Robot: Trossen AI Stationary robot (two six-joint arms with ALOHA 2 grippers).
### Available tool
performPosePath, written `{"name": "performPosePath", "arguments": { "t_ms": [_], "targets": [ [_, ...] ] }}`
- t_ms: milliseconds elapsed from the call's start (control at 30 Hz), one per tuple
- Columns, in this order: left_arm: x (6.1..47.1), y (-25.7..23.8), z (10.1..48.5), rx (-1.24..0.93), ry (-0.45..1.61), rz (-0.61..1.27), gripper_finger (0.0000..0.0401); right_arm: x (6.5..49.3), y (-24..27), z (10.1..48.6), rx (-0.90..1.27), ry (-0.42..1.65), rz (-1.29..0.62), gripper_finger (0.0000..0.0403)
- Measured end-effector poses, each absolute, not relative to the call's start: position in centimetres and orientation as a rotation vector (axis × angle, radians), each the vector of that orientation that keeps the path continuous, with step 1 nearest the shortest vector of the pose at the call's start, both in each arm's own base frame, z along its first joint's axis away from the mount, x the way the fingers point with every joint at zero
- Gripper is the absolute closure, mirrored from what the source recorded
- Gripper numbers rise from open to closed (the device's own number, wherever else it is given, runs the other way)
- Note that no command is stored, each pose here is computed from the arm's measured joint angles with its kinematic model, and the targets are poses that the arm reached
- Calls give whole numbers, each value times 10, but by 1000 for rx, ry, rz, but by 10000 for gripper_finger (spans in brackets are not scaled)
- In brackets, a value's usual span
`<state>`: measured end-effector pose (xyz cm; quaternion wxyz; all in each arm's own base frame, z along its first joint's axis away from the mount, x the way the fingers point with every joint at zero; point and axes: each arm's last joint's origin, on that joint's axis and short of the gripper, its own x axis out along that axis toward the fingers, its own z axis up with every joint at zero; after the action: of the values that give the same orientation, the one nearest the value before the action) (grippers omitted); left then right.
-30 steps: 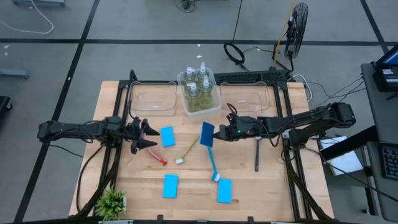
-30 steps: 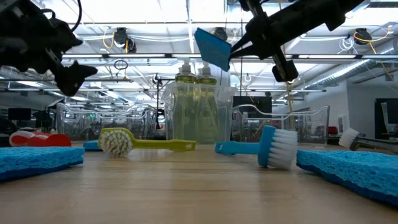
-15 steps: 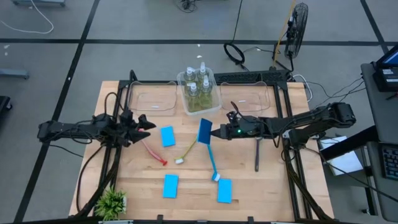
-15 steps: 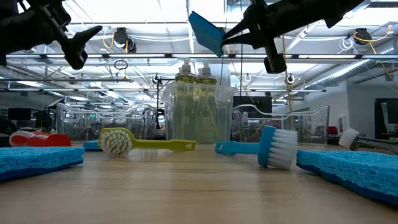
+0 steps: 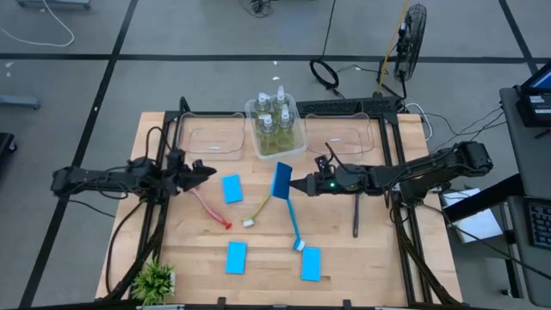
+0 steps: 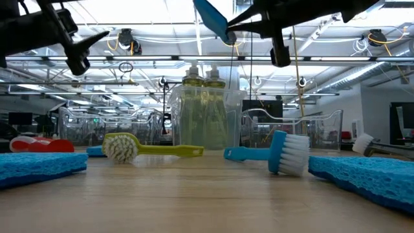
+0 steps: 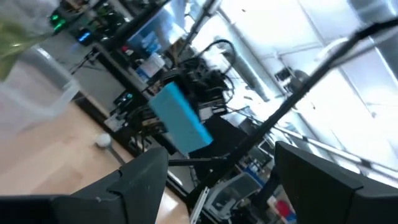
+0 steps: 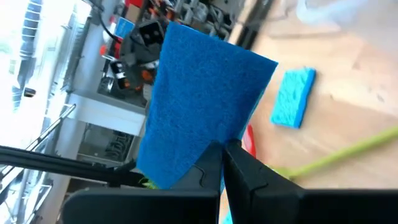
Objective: Pick & Place Kitchen Sink Supplies
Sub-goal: Put the blue sponge into the left transparent bin
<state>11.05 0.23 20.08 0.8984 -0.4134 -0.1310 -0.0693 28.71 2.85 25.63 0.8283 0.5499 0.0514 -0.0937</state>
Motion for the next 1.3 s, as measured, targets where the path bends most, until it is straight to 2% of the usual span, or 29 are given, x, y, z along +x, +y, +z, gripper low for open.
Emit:
{"name": "performPosePath", "arguments": {
  "t_ms": [233, 367, 600, 800, 1300],
  "targets": [
    [123, 2, 197, -925, -206, -48, 105, 303, 29, 270, 1081, 73, -194, 403],
    [135, 0, 216, -914, -181, -50, 105, 322, 28, 272, 1036, 132, -240, 403],
    [166, -6, 249, -768, -120, -49, 105, 347, 21, 280, 944, 233, -320, 403],
    [192, -8, 256, -741, 18, 6, 105, 349, 19, 289, 899, 195, -360, 403],
    [252, -11, 258, -734, 118, 49, 105, 347, 20, 284, 883, 234, -392, 403]
  ]
}}
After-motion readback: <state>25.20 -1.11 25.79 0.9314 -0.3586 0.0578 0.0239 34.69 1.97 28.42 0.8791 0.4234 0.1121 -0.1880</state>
